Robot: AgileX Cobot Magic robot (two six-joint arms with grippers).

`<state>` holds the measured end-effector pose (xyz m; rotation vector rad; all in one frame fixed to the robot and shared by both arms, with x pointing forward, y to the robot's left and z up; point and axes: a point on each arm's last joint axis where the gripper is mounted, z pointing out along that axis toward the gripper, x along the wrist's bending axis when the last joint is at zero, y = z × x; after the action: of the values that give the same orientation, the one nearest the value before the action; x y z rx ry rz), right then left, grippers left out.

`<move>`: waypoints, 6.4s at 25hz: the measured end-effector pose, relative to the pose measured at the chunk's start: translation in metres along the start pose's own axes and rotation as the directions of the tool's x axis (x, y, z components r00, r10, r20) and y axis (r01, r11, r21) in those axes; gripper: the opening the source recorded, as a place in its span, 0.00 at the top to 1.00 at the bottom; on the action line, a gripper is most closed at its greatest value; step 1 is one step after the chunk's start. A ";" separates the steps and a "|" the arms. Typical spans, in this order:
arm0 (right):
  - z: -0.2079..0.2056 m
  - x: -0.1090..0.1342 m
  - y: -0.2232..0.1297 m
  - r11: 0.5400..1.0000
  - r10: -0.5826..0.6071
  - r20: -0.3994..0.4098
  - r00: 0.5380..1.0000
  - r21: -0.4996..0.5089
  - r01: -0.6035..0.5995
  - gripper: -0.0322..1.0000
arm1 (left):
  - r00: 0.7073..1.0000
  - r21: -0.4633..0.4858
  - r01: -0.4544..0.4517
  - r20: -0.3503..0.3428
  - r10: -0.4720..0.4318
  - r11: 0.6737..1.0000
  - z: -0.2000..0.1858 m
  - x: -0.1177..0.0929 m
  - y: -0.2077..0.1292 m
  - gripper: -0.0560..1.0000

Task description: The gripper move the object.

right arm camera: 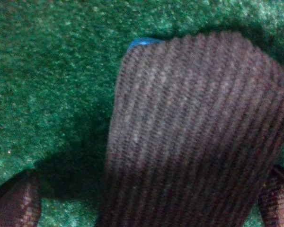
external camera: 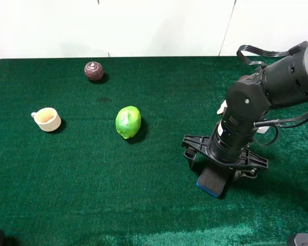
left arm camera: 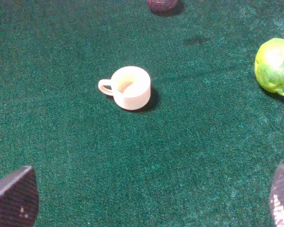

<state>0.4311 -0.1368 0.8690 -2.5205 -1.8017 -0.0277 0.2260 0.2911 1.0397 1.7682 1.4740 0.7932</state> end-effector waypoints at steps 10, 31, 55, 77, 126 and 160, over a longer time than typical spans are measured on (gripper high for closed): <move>0.000 0.001 0.001 1.000 0.000 -0.010 1.000 -0.007 0.000 0.30 | 1.000 0.000 0.000 0.000 0.000 1.000 0.000 0.000 0.000 0.01; 0.000 -0.001 0.000 1.000 0.024 0.012 1.000 -0.003 -0.024 0.57 | 1.000 0.000 0.000 0.000 0.000 1.000 0.000 0.000 0.000 0.01; -0.063 0.024 0.012 0.996 -0.087 0.004 0.996 0.006 0.087 0.57 | 1.000 0.000 0.000 0.000 0.000 1.000 0.000 0.000 0.000 0.01; -0.138 0.001 0.096 0.994 -0.068 -0.020 0.997 -0.089 0.066 0.57 | 1.000 0.000 0.000 0.000 0.000 1.000 0.000 0.000 0.000 0.01; -0.045 -0.094 0.258 0.983 0.034 0.051 0.998 -0.181 -0.024 0.57 | 1.000 0.000 0.000 0.000 0.000 1.000 0.000 0.000 0.000 0.01; -0.130 -0.093 0.239 0.982 -0.018 0.029 0.999 -0.188 0.023 0.30 | 1.000 0.000 0.000 0.000 0.000 1.000 0.000 0.000 0.000 0.01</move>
<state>0.6282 -0.3077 0.9889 -2.6382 -1.9213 -0.1746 0.2260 0.2911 1.0397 1.7682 1.4740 0.7932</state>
